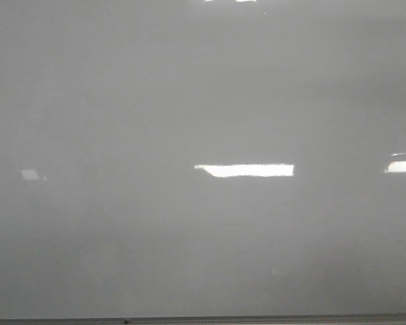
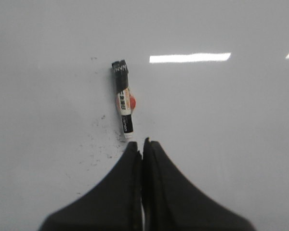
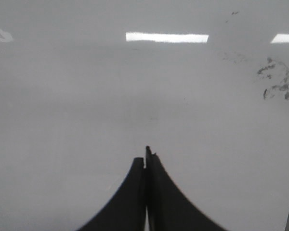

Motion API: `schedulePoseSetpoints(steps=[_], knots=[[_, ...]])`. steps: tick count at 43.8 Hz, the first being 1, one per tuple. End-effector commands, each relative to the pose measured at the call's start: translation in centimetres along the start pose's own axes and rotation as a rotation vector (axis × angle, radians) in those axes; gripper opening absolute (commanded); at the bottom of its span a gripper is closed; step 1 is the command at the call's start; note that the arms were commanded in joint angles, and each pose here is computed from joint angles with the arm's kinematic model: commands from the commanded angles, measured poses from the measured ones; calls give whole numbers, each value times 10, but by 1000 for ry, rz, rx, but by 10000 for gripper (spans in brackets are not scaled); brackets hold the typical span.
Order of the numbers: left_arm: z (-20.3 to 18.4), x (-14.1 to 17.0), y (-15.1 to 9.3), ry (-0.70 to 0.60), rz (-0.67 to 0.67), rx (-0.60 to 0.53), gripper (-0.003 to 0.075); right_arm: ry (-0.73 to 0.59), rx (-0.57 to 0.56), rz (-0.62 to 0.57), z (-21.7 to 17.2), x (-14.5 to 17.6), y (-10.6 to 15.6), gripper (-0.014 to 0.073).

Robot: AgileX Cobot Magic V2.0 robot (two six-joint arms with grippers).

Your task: Write number 7 on whiteboard

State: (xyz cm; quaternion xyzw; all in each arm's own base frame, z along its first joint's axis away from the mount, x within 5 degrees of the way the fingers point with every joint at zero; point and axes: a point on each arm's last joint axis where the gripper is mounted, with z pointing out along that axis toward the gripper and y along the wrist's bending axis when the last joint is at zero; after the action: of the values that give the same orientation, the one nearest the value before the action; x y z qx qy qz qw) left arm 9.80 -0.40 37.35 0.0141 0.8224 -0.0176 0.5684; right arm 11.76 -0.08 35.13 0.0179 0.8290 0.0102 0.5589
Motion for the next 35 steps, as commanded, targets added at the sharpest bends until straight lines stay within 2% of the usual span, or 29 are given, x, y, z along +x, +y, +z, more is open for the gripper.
schedulePoseSetpoints(steps=[1,10,13,19,22,25,28,30,33,35], knots=[[11,-9,0,-31,-18,9,-21,-48,5,-7,8,-15,0,-118],[36,-4,1,57,-22,8,-21,75,8,-7,33,-8,-1,-118],[42,-3,1,84,-23,8,-21,105,-1,-41,38,-6,0,-115],[54,0,1,127,-25,8,-21,127,-41,-107,42,-4,7,-110],[59,1,2,147,-26,7,-20,128,-52,-112,42,-4,9,-71],[63,2,2,164,-25,6,-20,129,-56,-114,42,-4,9,22],[68,3,2,178,-23,4,-15,129,-56,-114,42,-4,9,166],[72,4,3,189,-23,4,11,126,-56,-114,42,-4,9,302],[78,4,3,203,-22,2,100,118,-56,-114,42,-5,9,456],[82,5,4,209,-15,-3,206,116,-56,-114,42,-5,9,537]])
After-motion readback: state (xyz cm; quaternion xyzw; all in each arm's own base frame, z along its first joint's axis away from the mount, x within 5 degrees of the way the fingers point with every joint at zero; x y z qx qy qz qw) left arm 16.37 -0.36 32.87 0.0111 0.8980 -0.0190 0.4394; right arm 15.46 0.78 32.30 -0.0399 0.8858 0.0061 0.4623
